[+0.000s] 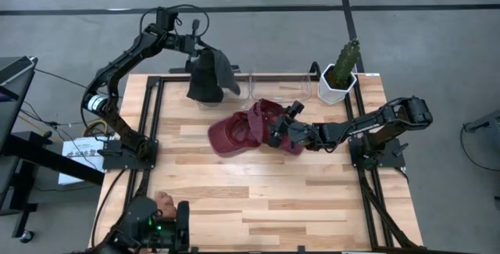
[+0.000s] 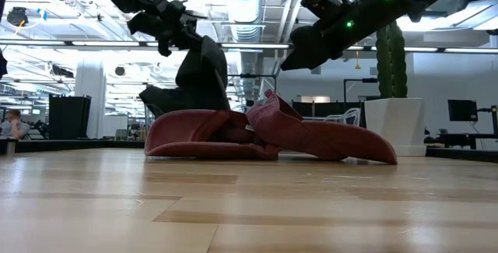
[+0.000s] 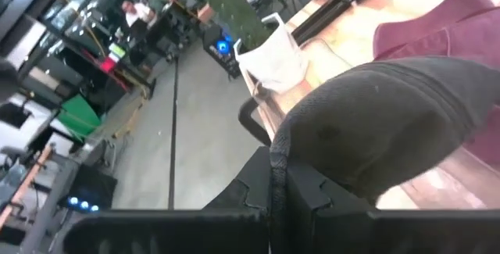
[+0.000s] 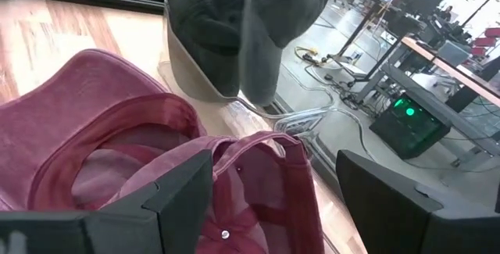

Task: Pick & Place hat
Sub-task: Put the black cap into the left transparent bin

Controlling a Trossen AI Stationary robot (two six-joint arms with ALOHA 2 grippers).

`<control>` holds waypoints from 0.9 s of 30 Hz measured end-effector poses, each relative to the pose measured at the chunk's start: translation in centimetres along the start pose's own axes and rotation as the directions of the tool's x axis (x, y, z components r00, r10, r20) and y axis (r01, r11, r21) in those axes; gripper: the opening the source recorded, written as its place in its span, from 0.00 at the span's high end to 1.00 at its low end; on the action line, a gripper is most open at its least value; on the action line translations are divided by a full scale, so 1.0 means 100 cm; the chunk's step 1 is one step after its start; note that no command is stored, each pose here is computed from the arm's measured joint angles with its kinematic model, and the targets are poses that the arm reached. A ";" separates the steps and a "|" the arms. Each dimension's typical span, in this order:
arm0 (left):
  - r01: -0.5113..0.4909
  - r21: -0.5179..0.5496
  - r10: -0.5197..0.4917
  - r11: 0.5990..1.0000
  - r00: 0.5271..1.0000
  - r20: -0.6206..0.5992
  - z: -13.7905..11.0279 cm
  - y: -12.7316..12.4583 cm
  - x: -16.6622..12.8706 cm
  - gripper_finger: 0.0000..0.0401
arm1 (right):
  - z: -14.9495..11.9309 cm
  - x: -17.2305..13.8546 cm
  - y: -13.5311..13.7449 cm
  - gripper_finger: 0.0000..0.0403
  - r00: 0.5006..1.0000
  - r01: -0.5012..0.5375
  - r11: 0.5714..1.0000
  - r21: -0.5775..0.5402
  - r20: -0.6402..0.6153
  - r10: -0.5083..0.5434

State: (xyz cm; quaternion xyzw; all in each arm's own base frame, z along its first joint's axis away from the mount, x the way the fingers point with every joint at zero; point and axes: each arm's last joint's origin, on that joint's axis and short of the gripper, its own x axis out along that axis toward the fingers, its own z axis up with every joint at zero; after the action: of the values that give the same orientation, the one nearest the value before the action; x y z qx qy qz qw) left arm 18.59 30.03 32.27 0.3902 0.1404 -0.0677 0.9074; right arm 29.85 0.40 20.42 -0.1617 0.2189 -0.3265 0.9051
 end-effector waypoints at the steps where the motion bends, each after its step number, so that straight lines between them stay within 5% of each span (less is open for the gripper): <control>1: -0.001 -0.008 0.001 1.000 1.000 -0.006 -0.002 0.000 -0.002 0.97 | 0.000 0.000 0.000 0.34 1.000 0.000 1.000 0.001 0.000 0.000; 14: 0.076 -0.059 -0.074 0.995 0.997 0.038 0.003 -0.011 -0.003 0.97 | 0.004 0.000 0.000 0.34 0.999 -0.019 0.996 0.087 0.033 0.016; 22: 0.122 -0.046 -0.120 0.991 0.992 0.041 0.011 -0.017 0.010 0.97 | 0.005 0.012 -0.014 0.34 0.999 0.020 0.938 0.347 0.039 -0.036; 27: 0.170 -0.059 -0.172 0.984 0.985 -0.027 0.015 -0.024 0.018 0.97 | 0.003 0.018 -0.019 0.34 0.998 -0.062 0.911 0.407 0.049 0.047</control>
State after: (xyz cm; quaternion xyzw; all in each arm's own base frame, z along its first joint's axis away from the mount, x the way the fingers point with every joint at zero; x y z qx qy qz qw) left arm 20.01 27.26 31.00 0.3518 0.1896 -0.1352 0.9067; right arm 30.29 -2.10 21.00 0.0308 0.1331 -0.3366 0.9317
